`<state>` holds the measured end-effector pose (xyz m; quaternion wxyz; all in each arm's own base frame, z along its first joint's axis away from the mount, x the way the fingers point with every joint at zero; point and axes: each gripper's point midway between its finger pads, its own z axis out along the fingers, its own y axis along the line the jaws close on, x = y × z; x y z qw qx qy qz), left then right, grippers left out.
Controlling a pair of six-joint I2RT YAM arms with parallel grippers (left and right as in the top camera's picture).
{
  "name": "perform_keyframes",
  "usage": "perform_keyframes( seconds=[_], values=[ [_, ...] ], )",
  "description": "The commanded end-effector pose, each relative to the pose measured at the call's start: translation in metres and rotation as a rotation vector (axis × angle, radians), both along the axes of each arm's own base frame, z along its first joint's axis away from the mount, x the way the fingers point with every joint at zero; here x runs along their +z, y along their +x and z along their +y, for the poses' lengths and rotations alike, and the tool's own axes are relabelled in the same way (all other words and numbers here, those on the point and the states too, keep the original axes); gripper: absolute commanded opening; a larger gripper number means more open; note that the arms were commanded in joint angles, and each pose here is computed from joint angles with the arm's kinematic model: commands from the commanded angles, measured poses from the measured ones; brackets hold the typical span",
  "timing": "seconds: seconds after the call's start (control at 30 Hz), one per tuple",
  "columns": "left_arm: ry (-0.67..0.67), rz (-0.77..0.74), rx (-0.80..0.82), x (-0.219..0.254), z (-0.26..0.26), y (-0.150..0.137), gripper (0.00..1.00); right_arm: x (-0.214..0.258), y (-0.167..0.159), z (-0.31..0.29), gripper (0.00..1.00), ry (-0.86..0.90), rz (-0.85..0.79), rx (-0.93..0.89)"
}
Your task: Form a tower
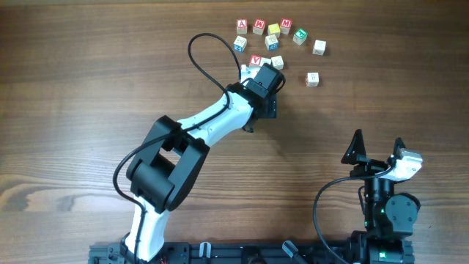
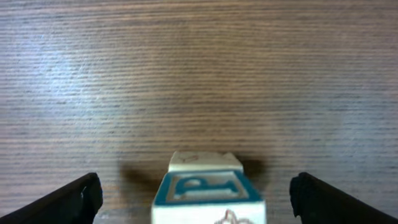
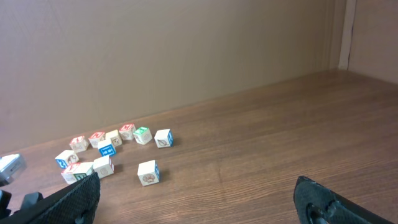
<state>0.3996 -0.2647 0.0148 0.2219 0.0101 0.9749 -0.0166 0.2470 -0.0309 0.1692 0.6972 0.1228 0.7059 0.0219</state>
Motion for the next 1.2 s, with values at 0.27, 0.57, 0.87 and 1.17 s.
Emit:
perform_keyframes(
  seconds=[0.27,0.57,0.87,1.17],
  values=[
    [-0.135,-0.091,-0.015,0.115,0.004,-0.016,1.00,0.001,0.000,0.001,1.00,0.007,-0.007,0.005],
    [-0.212,-0.080,-0.051,0.118,-0.012,-0.016,1.00,0.001,0.000,0.001,1.00,0.006,-0.007,0.005],
    [-0.409,-0.136,-0.191,0.140,-0.075,-0.021,0.92,0.001,0.000,0.001,1.00,0.007,-0.007,0.005],
    [-0.395,-0.070,-0.160,0.088,-0.110,-0.037,0.04,0.001,0.000,0.001,1.00,0.007,-0.007,0.005]
  ],
)
